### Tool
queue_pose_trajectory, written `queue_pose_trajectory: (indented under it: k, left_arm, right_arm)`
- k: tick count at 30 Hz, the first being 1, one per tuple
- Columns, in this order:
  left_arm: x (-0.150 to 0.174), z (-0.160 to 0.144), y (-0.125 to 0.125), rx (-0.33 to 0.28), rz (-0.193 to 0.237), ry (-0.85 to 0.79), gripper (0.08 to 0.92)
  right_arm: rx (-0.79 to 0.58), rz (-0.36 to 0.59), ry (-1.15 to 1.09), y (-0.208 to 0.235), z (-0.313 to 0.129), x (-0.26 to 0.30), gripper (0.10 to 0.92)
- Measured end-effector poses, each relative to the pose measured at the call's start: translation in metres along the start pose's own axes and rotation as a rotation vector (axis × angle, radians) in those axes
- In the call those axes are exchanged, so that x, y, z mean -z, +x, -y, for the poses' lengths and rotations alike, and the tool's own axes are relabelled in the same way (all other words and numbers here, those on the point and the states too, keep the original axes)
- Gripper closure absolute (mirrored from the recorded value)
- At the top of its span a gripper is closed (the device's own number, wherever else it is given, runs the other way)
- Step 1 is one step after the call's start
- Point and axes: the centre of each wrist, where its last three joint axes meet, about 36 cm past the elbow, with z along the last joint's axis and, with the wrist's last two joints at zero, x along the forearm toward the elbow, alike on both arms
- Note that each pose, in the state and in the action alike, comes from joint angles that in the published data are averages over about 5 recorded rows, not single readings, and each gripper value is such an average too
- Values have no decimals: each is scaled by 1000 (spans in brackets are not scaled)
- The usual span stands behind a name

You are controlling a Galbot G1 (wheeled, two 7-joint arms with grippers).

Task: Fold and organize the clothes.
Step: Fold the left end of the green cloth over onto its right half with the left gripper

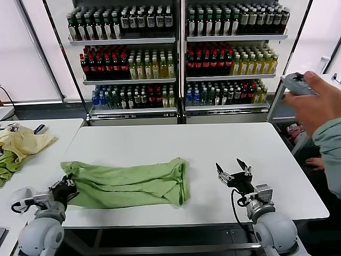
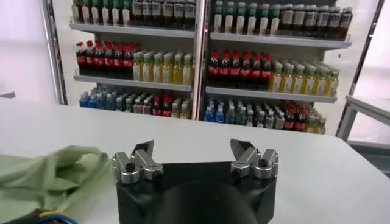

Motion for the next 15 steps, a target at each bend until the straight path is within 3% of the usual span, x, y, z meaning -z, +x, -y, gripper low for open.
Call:
queue_pose_trajectory:
  k: [7, 15]
  left_arm:
    - [27, 16, 21, -92, 44, 78, 877]
    - [33, 60, 36, -227, 35, 181, 877]
  right_arm:
    - [-2, 4, 12, 3, 0, 4, 200]
    - [-6, 3, 14, 2, -2, 5, 200]
